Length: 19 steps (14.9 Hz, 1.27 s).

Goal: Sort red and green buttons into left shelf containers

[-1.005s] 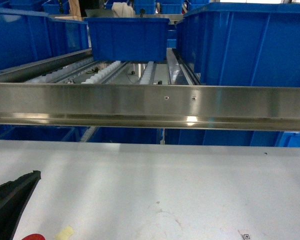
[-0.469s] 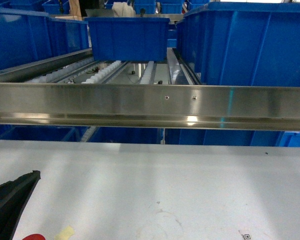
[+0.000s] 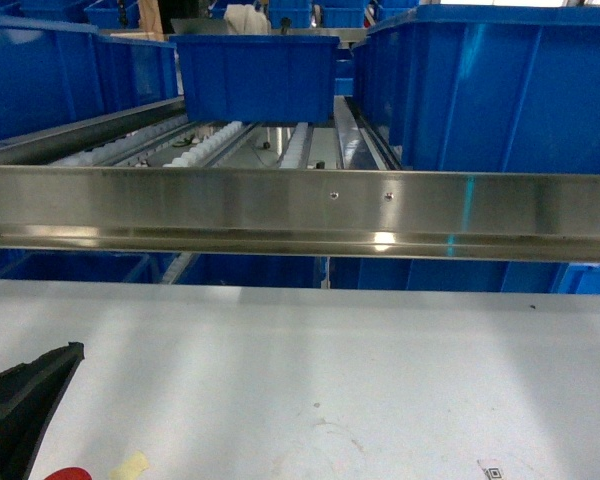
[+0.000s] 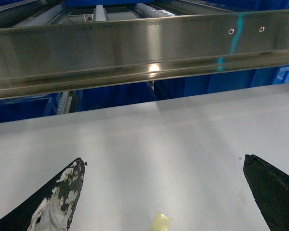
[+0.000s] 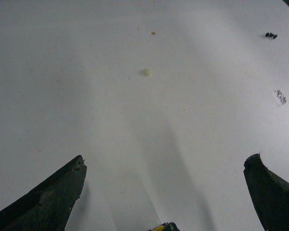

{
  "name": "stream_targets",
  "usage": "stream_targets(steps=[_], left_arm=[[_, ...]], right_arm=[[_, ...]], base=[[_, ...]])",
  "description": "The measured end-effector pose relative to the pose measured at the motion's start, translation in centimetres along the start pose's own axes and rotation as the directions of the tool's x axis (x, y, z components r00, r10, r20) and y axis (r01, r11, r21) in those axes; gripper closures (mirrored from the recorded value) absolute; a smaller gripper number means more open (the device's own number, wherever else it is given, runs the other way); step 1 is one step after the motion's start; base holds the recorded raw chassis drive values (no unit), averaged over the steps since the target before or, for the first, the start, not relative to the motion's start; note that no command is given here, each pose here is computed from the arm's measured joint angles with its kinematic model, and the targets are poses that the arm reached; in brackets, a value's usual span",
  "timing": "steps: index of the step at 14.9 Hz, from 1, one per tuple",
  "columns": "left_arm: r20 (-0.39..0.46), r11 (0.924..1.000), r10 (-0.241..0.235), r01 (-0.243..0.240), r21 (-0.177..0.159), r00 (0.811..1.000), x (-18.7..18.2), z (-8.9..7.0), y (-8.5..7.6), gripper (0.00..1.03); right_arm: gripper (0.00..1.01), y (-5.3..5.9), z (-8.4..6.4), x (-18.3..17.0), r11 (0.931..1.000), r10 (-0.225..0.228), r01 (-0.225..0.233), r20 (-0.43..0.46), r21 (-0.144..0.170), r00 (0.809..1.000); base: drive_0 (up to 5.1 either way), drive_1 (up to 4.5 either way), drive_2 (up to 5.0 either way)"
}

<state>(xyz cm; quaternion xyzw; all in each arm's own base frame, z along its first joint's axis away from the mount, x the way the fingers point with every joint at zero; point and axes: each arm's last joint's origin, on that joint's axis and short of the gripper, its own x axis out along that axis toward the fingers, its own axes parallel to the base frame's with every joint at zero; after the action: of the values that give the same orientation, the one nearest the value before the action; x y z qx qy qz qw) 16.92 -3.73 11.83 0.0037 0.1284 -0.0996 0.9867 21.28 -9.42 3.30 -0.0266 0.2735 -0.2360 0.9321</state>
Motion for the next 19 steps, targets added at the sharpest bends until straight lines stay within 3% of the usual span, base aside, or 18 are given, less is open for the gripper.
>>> stream_targets(steps=[5,10,12,18,19], left_arm=[[0.0,1.0,0.0,0.0,0.0,1.0,0.0,0.0,0.0,0.05],[0.0,1.0,0.0,0.0,0.0,1.0,0.0,0.0,0.0,0.05],[0.0,1.0,0.0,0.0,0.0,1.0,0.0,0.0,0.0,0.05],[0.0,1.0,0.0,0.0,0.0,1.0,0.0,0.0,0.0,0.05],[0.0,1.0,0.0,0.0,0.0,1.0,0.0,0.0,0.0,0.05]], right_arm=[[0.03,-0.3,-1.5,0.7,0.9999,-0.01,0.01,-0.066,0.005,0.998],[0.03,-0.5,-1.5,1.5,0.9995,-0.031,0.031,-0.068,0.001,0.997],[0.03,-0.6,-1.6,1.5,0.999,-0.043,0.042,-0.071,-0.016,0.997],[0.61,-0.6,-1.6,1.5,0.9984,-0.048,0.045,-0.073,-0.035,0.996],[0.66,-0.6,-1.6,1.5,0.9983,-0.048,0.046,-0.072,-0.036,0.996]], base=[[0.0,0.0,0.0],[0.0,0.0,0.0],[0.0,0.0,0.0],[0.0,0.0,0.0],[0.0,0.0,0.0]])
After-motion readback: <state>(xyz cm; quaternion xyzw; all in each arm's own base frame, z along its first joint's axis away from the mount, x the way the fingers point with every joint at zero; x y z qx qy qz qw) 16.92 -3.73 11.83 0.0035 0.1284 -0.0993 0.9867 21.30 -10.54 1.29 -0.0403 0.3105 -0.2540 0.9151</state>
